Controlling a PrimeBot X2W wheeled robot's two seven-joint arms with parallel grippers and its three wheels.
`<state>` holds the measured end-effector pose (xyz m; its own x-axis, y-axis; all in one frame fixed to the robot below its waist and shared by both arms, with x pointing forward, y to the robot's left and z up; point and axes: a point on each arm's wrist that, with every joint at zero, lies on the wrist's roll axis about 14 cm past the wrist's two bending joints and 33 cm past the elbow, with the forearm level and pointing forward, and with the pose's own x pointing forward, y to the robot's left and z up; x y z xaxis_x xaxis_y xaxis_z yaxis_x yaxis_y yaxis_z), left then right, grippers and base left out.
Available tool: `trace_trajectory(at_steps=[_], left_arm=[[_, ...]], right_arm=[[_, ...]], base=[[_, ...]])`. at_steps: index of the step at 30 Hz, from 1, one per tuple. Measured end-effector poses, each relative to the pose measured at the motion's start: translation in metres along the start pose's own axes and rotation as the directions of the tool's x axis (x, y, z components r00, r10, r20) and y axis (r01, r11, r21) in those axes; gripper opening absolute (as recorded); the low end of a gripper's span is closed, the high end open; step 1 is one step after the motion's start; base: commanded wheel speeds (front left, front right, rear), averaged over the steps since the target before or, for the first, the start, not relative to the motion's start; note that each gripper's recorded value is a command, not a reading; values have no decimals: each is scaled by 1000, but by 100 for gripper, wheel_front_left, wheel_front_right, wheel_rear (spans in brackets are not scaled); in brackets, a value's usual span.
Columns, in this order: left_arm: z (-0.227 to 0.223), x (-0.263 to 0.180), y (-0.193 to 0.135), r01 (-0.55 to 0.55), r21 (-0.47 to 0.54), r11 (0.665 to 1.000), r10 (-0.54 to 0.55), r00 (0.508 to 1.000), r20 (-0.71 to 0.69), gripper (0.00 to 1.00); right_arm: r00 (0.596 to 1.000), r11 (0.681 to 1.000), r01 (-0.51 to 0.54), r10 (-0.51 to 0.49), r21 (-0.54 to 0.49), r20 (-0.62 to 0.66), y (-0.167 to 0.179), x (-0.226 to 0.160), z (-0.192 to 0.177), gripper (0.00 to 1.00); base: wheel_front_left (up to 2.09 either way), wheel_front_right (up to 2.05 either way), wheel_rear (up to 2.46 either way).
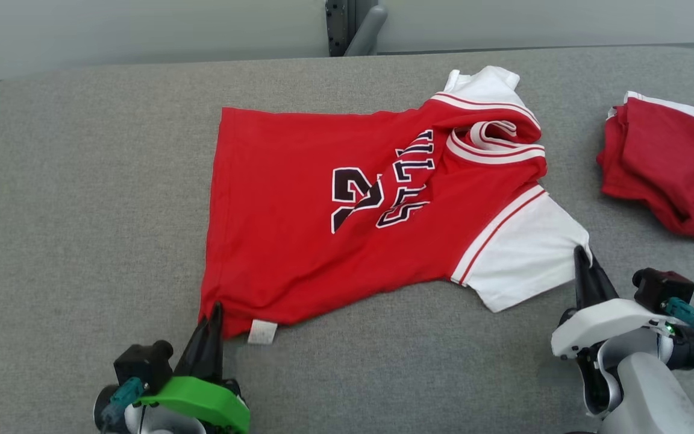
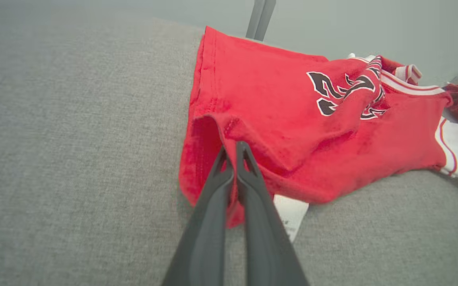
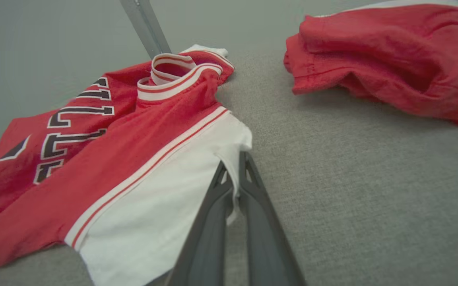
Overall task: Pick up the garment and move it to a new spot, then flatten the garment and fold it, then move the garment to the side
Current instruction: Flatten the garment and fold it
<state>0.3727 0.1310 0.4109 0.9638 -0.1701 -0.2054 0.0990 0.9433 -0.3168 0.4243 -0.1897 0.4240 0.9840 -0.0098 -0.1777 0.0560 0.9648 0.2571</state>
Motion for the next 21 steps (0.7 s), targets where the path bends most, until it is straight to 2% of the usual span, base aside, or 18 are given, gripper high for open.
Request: trace_trajectory(at_steps=[4,5,6,7,8,9,12,16,19,21], left_arm=[[49,7,-14,50,33,998,-55,988,144,0],[49,7,-14,50,33,998,-55,988,144,0],[84,14,-17,76,83,994,-93,969,229,0],[84,14,-17,76,83,994,-93,969,229,0],[123,21,-20,97,156,983,-142,940,311,0],[123,21,-20,97,156,983,-142,940,311,0],[184,26,-28,118,256,960,-220,880,420,0],[265,18,-41,107,381,918,-315,780,540,0],[310,13,-52,90,452,888,-370,723,584,0],[332,13,-60,82,485,870,-397,699,594,0]], right_arm=[[990,999,-40,41,-9,135,12,4,45,0],[990,999,-40,41,-9,135,12,4,45,0],[973,997,-67,72,-30,219,19,8,78,0],[973,997,-67,72,-30,219,19,8,78,0],[943,993,-98,115,-70,313,27,12,117,0],[943,993,-98,115,-70,313,27,12,117,0],[879,981,-137,184,-136,440,42,11,176,0],[762,959,-166,272,-229,587,63,-4,254,0],[679,945,-169,316,-279,663,74,-19,299,0],[641,937,-154,337,-315,689,75,-24,322,0]], base=[[0,0,0],[0,0,0],[0,0,0],[0,0,0],[0,0,0],[0,0,0],[0,0,0],[0,0,0],[0,0,0],[0,0,0]])
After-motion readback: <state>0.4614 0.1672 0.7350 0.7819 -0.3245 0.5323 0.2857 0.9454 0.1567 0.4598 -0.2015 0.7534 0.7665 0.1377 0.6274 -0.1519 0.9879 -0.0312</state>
